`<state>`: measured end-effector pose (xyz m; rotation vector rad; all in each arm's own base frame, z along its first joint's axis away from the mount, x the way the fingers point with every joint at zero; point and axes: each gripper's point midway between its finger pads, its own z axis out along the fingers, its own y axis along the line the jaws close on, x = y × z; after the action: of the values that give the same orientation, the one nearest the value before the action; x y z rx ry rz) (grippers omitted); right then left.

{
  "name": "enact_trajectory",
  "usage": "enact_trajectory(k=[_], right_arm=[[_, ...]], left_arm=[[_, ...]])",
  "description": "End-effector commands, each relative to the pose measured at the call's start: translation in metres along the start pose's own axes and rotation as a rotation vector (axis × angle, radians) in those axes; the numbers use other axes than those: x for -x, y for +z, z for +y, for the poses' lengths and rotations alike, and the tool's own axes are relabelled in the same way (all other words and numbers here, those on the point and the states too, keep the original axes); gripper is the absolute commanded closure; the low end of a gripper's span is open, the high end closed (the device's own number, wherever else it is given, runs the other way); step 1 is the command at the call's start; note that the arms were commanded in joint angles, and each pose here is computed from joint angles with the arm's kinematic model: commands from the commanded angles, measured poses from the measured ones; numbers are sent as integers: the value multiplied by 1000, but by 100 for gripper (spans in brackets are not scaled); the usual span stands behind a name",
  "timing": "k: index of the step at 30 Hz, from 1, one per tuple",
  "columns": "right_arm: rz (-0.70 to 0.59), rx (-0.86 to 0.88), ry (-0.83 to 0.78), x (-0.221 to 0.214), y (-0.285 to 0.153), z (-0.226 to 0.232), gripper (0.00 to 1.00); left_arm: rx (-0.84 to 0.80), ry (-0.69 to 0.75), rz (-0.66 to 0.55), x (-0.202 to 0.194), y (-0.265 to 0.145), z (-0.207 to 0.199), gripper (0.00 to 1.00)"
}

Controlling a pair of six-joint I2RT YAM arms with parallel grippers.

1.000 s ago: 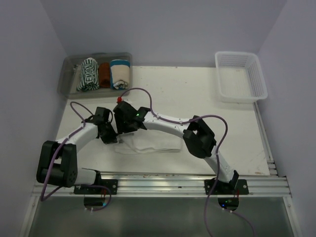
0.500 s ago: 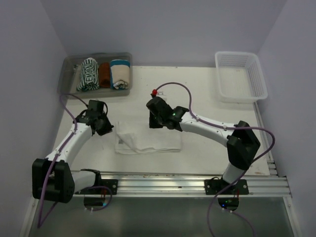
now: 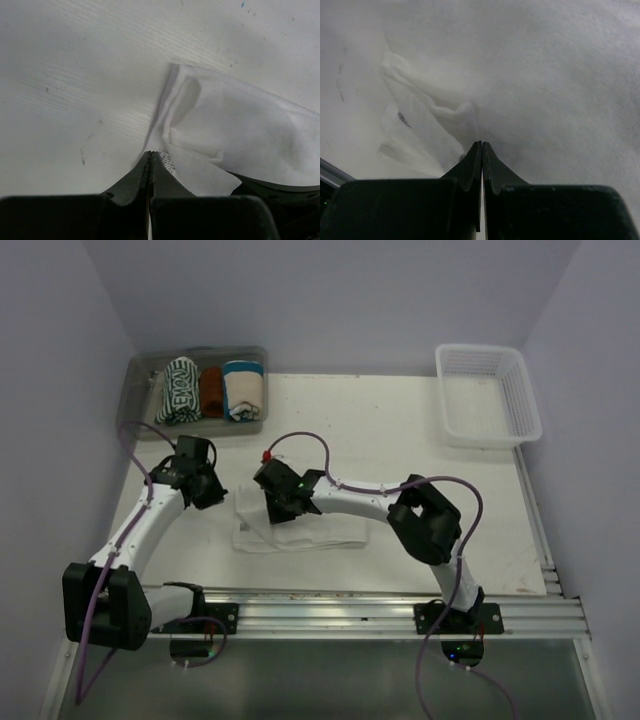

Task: Roll the towels
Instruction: Fold the towel

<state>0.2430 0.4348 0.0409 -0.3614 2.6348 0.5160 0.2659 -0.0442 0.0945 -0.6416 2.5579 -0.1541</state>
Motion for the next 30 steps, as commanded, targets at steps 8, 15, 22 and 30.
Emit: enact_trajectory(k=[8,15,22,30], right_arm=[[5,194,-123,-12,-10,91,100],[-97,182,-114,11,-35,79,100],[-110,58,-1,29,-24,18,99],[-51,12,12,24,6,5,100]], left_arm=[[15,-36,-102,29,-31,-1,100],[6,-51,-93,26,-29,-3,100],[-24,-44,-58,18,-20,-7,100],[-17,-34,-54,15,-19,-4,100]])
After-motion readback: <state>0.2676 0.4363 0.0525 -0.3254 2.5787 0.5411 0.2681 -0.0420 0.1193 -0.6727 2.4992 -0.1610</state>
